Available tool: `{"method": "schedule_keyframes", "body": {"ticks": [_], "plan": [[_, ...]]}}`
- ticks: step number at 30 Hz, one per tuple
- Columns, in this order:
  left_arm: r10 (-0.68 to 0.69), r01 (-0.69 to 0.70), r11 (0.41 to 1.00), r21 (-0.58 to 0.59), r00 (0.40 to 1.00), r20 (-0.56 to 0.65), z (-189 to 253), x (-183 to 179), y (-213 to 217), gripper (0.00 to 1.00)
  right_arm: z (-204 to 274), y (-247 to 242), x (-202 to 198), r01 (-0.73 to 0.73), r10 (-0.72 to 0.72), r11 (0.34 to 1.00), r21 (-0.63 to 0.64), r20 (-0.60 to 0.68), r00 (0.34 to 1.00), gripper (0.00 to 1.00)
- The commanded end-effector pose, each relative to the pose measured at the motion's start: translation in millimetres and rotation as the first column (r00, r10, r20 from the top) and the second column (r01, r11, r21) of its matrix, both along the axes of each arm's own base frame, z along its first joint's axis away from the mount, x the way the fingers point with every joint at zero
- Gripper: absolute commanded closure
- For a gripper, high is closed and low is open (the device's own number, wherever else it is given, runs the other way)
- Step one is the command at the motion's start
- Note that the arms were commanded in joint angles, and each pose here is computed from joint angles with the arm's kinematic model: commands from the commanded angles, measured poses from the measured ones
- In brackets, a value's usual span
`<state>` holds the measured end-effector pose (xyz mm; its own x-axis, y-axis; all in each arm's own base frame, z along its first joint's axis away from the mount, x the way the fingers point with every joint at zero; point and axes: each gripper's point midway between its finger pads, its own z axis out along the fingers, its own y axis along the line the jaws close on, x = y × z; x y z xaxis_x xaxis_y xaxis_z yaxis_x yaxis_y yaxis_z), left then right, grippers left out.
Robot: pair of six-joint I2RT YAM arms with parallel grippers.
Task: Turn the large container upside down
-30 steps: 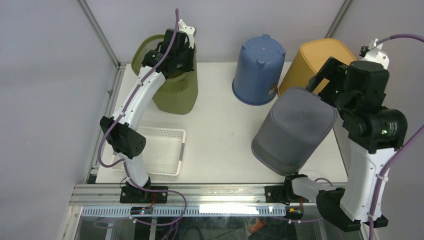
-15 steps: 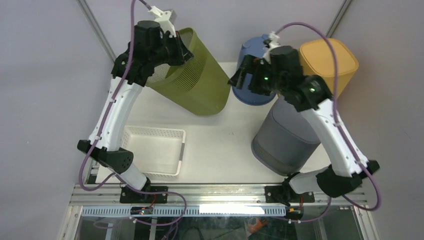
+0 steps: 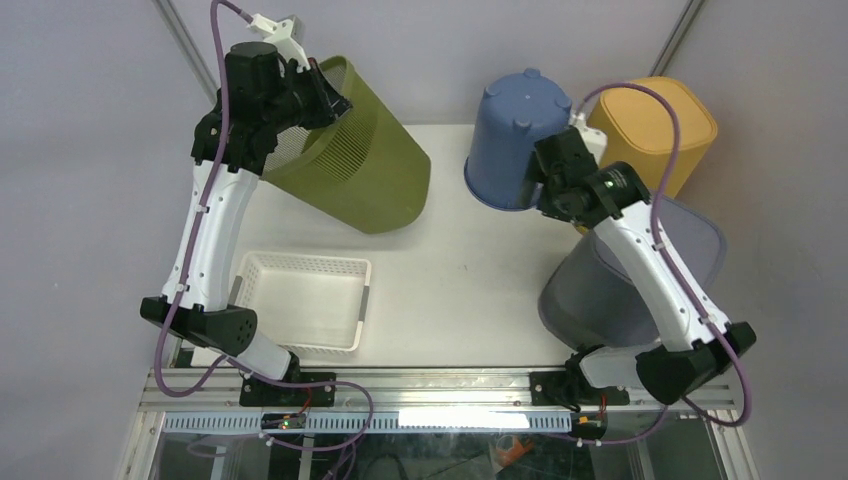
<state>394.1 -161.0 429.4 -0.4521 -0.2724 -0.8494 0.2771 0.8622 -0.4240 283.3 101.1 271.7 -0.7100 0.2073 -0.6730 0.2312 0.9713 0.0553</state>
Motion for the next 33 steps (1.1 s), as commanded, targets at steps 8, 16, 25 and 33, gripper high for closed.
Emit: {"method": "schedule_keyframes", "body": {"ticks": [8, 16, 25, 33], "plan": [[-0.345, 0.381, 0.867, -0.322, 0.924, 0.166, 60, -35, -70, 1.00, 44, -30, -17, -0.010, -0.008, 0.992, 0.128, 0.140, 0.990, 0.01], [-0.500, 0.472, 0.684, -0.556, 0.858, 0.113, 18, -52, -95, 1.00, 60, 38, 0, -0.240, 0.171, 0.904, 0.353, 0.216, 0.961, 0.01], [-0.410, 0.303, 0.797, -0.522, 0.907, -0.099, -76, -6, -65, 0.93, 15, 46, 6, -0.197, 0.176, 0.932, 0.304, 0.097, 0.980, 0.01], [-0.203, 0.161, 0.961, -0.224, 0.962, -0.182, -116, 21, -28, 0.31, -10, 66, -1, -0.207, 0.193, 0.891, 0.404, 0.075, 0.978, 0.01]]}}
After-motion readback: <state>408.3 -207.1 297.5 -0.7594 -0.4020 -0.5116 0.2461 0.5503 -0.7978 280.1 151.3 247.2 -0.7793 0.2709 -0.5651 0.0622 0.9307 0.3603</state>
